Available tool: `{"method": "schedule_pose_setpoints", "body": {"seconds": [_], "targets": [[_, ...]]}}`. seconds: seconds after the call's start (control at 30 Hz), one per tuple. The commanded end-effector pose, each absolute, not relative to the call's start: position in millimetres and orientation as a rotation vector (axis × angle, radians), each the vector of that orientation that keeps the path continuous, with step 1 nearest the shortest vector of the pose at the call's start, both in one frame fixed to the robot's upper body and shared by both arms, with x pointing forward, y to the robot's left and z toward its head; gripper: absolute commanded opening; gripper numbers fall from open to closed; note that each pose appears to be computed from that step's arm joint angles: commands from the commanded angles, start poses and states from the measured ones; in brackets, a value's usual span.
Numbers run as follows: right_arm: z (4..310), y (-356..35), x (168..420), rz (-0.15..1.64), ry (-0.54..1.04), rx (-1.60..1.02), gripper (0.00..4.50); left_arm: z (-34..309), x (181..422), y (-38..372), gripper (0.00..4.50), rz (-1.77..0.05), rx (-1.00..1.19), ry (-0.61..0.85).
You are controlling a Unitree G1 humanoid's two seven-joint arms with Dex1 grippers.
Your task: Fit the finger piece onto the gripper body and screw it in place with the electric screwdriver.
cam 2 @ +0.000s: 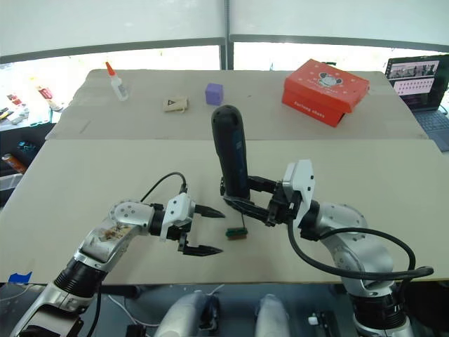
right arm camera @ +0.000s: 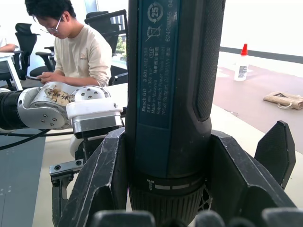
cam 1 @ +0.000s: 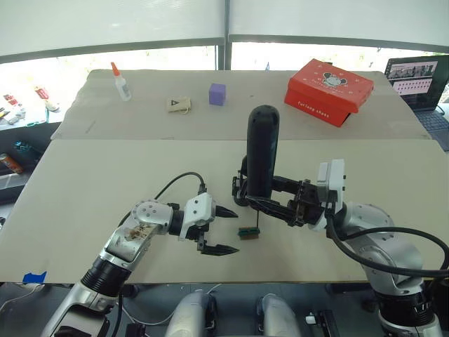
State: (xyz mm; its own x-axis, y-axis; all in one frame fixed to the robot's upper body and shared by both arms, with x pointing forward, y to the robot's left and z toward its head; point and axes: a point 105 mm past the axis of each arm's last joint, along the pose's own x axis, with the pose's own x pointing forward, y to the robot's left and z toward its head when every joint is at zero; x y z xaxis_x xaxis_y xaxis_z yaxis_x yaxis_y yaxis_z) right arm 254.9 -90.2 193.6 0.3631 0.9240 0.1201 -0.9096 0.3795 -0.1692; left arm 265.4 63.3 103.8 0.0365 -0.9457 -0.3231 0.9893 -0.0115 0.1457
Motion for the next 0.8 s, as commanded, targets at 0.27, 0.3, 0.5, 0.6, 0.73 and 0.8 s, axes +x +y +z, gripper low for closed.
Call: {"method": "schedule_pose_setpoints", "body": {"seconds": [0.27,0.3,0.5,0.6,0.73,0.8], "targets": [[206,-93,246,1.192,-0.286,-0.113,1.92,113,268,61,4.50,-1.538,0.391,0.101],[206,-92,247,1.191,-0.286,-0.113,1.92,113,268,61,4.50,-1.539,0.390,0.101],[206,-92,248,1.187,-0.284,-0.108,1.92,111,268,61,4.50,-1.541,0.392,0.106],[206,-92,249,1.184,-0.285,-0.108,1.92,111,268,62,4.50,-1.539,0.392,0.109],[212,-93,248,1.183,-0.300,-0.108,1.92,112,268,64,4.50,-1.538,0.392,0.112],[219,-92,246,1.186,-0.317,-0.106,1.92,113,268,66,4.50,-1.536,0.392,0.115]]}}
